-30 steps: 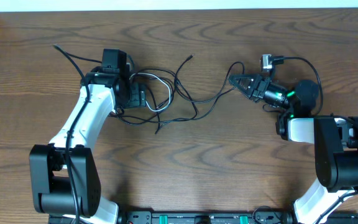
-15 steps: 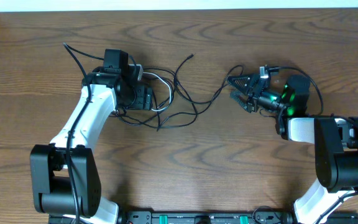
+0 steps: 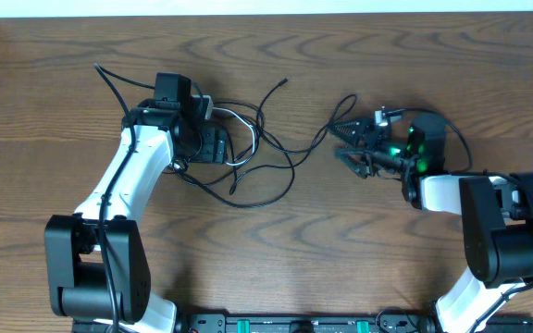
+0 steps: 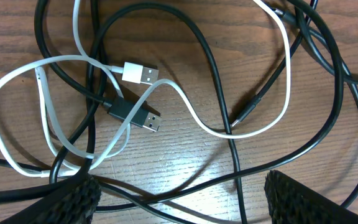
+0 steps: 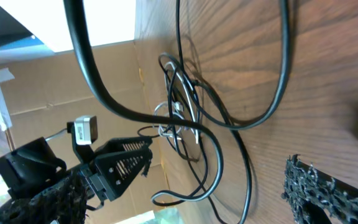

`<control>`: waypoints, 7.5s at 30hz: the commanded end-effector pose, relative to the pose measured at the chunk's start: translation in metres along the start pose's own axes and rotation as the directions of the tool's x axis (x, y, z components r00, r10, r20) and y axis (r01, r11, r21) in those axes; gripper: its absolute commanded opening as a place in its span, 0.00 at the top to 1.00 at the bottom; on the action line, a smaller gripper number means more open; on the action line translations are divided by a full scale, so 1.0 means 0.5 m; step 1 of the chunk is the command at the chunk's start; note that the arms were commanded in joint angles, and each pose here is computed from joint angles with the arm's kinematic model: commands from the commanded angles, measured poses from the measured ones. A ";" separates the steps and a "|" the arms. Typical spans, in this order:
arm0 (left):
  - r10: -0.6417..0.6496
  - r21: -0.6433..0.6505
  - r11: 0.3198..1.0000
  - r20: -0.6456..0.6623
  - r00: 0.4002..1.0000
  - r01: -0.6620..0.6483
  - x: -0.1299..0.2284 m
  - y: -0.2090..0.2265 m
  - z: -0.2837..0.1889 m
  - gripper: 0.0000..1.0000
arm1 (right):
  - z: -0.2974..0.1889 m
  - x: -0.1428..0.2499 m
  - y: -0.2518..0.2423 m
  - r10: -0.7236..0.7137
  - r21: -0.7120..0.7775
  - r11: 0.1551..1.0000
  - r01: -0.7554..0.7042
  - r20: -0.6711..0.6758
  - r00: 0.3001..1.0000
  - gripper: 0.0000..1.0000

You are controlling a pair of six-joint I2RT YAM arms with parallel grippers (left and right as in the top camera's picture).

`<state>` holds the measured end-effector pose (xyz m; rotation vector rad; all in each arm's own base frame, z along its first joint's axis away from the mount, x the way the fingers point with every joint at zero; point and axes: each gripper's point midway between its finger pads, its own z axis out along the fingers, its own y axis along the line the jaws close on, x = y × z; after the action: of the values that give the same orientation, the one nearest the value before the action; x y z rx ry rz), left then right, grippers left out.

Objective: Untangle cables

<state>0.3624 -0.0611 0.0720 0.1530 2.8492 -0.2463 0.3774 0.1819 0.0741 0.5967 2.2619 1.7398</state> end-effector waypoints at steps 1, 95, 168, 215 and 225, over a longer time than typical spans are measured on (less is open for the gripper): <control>0.020 0.017 1.000 -0.007 1.000 -0.020 0.004 -0.008 0.004 0.14 | 0.010 0.011 0.022 -0.013 -0.011 1.000 0.013 -0.007 1.000 0.01; -0.109 0.097 0.992 0.260 0.959 0.086 -0.089 -0.043 -0.119 0.92 | -0.172 0.009 0.144 -0.401 0.395 0.884 0.249 0.370 0.838 0.01; 0.327 0.428 0.654 0.584 0.744 -0.623 0.005 -0.276 -0.362 0.92 | -0.104 0.216 0.388 -0.856 -0.180 0.456 0.871 0.177 0.485 0.99; 0.226 0.312 0.880 0.385 0.895 -0.357 0.007 -0.184 -0.296 0.18 | -0.275 0.119 0.507 -0.659 -0.288 0.582 0.761 0.381 0.648 0.99; 0.298 0.367 0.783 0.488 0.820 -0.503 -0.003 -0.235 -0.325 0.06 | -0.285 0.111 0.528 -0.541 -0.351 0.660 0.664 0.391 0.745 0.99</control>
<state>0.3124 -0.1353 0.2381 0.6260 2.2750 -0.7403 0.3149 0.1427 0.3597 -0.1452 1.5207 1.5787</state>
